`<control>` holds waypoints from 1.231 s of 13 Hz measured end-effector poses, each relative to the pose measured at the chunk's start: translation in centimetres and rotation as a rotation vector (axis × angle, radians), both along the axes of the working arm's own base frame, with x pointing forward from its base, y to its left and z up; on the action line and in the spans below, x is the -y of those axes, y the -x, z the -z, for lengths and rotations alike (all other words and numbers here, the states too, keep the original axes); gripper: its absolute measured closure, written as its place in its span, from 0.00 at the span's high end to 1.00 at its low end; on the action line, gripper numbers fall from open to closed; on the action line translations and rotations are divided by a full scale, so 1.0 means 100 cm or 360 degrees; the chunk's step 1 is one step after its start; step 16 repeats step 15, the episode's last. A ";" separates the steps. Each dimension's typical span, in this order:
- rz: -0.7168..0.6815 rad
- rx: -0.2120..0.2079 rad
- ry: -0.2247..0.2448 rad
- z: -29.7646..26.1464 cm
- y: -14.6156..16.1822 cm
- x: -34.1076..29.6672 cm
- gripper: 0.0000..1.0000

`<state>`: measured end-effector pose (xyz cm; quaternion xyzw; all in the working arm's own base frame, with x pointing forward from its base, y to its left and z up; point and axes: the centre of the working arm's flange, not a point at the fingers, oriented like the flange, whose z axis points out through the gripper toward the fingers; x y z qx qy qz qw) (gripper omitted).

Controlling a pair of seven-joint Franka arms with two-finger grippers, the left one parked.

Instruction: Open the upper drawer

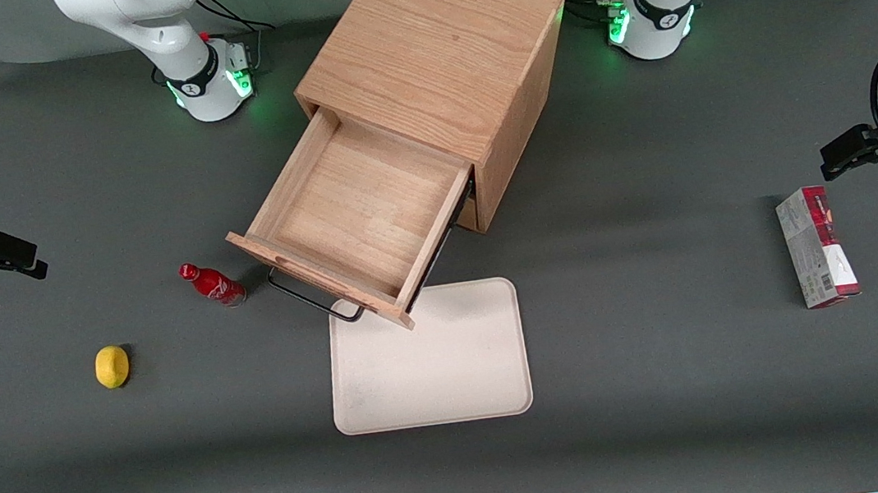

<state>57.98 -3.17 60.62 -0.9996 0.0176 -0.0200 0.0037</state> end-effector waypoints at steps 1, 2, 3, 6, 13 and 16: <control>-0.0001 -0.0001 0.0014 0.000 0.000 0.001 1.00; -0.0001 -0.0002 0.0025 0.000 0.000 0.002 1.00; -0.0001 -0.0005 0.0029 0.000 0.000 0.002 1.00; 0.0002 -0.0019 0.0031 0.002 0.002 0.003 1.00; -0.0006 -0.0029 0.0031 0.005 0.002 0.000 1.00; -0.0007 -0.0030 0.0033 0.005 0.002 0.000 1.00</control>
